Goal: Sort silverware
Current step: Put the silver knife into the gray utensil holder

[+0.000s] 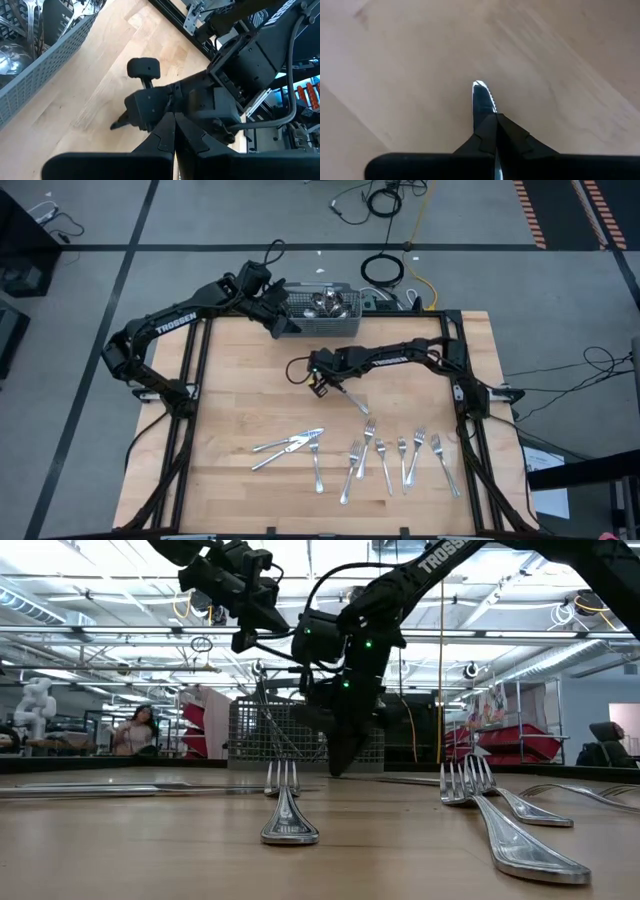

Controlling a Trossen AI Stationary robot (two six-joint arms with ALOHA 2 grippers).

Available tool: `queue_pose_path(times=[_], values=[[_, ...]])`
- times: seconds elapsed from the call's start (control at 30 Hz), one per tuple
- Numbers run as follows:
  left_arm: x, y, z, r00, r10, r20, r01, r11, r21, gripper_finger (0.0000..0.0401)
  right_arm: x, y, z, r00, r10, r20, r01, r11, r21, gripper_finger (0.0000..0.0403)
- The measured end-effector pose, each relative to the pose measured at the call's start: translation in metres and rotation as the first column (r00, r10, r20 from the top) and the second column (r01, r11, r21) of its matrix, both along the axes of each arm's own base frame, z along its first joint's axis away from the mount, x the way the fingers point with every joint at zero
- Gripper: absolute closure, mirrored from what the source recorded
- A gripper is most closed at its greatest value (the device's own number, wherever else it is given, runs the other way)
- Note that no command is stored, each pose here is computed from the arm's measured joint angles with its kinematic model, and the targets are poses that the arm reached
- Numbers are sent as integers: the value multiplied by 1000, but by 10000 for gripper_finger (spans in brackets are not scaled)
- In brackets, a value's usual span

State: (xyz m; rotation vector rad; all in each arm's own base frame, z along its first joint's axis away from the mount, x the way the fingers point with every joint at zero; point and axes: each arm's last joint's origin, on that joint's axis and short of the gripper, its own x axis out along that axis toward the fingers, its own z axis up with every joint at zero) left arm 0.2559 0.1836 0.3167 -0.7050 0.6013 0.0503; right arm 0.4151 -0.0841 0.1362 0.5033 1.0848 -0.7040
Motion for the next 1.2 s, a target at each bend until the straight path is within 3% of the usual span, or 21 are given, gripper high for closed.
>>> queue_pose_path(times=[0.2,0.3,0.43,0.57,0.67,0.77,0.93,1.07,1.2], values=[[0,1,-1,1000,14,-13,-14,999,40,395,14,8,20,987,159,36,-157,986,-54,403],[-1,2,-1,999,27,-19,-26,998,50,395,27,16,40,957,280,77,-272,958,-95,403],[-3,5,-1,999,43,-20,-42,998,44,395,32,23,69,956,292,43,-285,951,-119,403],[-7,9,-1,998,58,-28,-57,998,38,395,16,25,83,985,127,-115,-138,986,-89,403],[-11,12,-3,997,71,-43,-69,997,29,395,-6,28,82,970,-4,-243,-7,999,-43,403],[-15,13,-5,995,64,-70,-62,998,27,395,-30,44,87,959,-67,-274,74,997,17,403],[-22,10,-11,991,17,-135,-14,1000,25,395,-82,84,105,975,-211,-64,217,968,123,403],[-24,7,-14,986,-15,-166,19,1000,23,395,-131,107,101,902,-412,129,371,892,258,403],[-21,3,-13,986,-29,-162,34,999,27,395,-153,119,88,841,-510,181,436,837,329,403]])
